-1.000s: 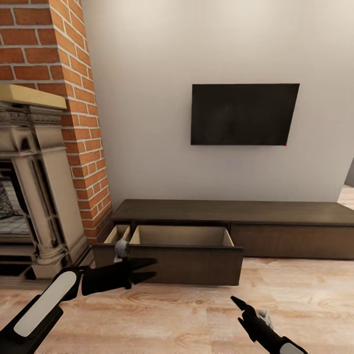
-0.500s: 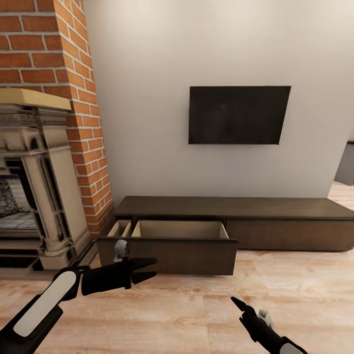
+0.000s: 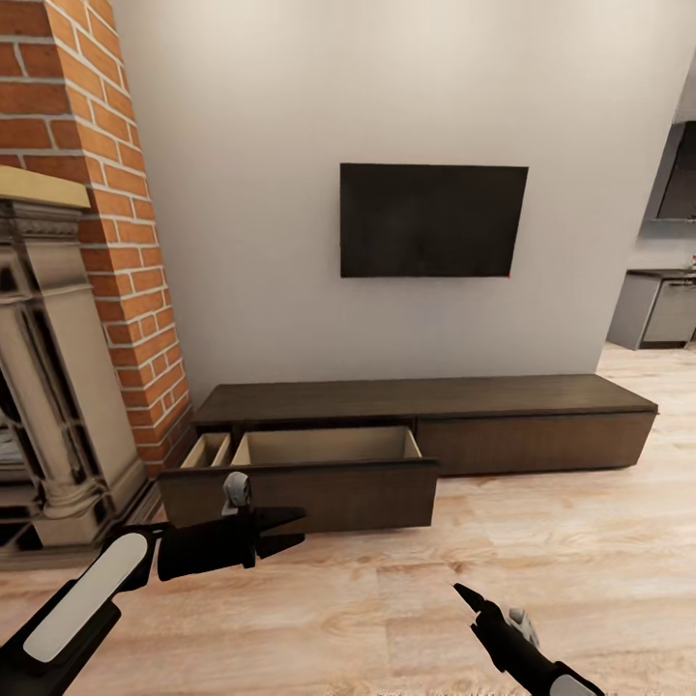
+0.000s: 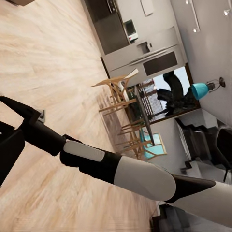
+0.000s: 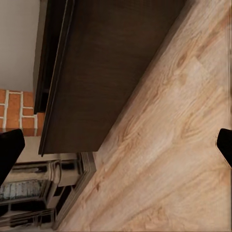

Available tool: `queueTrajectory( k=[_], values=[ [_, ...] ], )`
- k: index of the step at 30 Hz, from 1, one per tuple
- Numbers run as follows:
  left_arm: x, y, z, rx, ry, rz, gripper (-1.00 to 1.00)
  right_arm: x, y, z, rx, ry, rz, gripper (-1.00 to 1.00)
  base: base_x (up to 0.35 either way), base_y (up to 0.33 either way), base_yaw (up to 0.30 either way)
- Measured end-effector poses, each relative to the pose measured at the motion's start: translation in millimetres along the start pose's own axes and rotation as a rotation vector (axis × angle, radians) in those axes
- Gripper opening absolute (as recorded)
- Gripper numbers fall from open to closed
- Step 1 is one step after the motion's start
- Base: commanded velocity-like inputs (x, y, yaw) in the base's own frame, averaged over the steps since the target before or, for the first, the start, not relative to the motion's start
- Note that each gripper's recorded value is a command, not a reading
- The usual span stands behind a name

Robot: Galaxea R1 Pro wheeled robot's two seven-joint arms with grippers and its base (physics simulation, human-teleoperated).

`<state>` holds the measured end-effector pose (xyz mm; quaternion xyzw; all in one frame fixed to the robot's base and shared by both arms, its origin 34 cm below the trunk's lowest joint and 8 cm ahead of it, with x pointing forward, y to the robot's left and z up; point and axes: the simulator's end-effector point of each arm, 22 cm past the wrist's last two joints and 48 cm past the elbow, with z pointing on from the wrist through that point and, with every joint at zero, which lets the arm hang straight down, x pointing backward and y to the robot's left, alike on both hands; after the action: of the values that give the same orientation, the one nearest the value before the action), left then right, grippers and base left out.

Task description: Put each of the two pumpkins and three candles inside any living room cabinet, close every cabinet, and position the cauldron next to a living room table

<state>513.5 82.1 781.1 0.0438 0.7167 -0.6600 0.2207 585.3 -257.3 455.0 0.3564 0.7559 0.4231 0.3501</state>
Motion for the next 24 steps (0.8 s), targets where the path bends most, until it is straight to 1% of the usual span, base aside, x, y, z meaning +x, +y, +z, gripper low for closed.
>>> queueTrajectory(
  k=[10, 16, 24],
  values=[
    [0, 5, 0.2, -0.004, 0.001, -0.011, 1.00, 2, -5, 0.5, 0.010, 0.005, 0.004, 1.00, -0.018, 0.214, -0.208],
    [0, 8, 0.4, -0.007, 0.002, -0.016, 1.00, 3, -9, 0.5, 0.016, 0.007, 0.006, 1.00, 0.174, 0.240, -0.208],
    [0, 12, 0.9, -0.007, 0.003, -0.026, 1.00, 8, -16, 0.0, 0.030, 0.016, 0.018, 1.00, 0.036, 0.045, -0.211]
  ],
)
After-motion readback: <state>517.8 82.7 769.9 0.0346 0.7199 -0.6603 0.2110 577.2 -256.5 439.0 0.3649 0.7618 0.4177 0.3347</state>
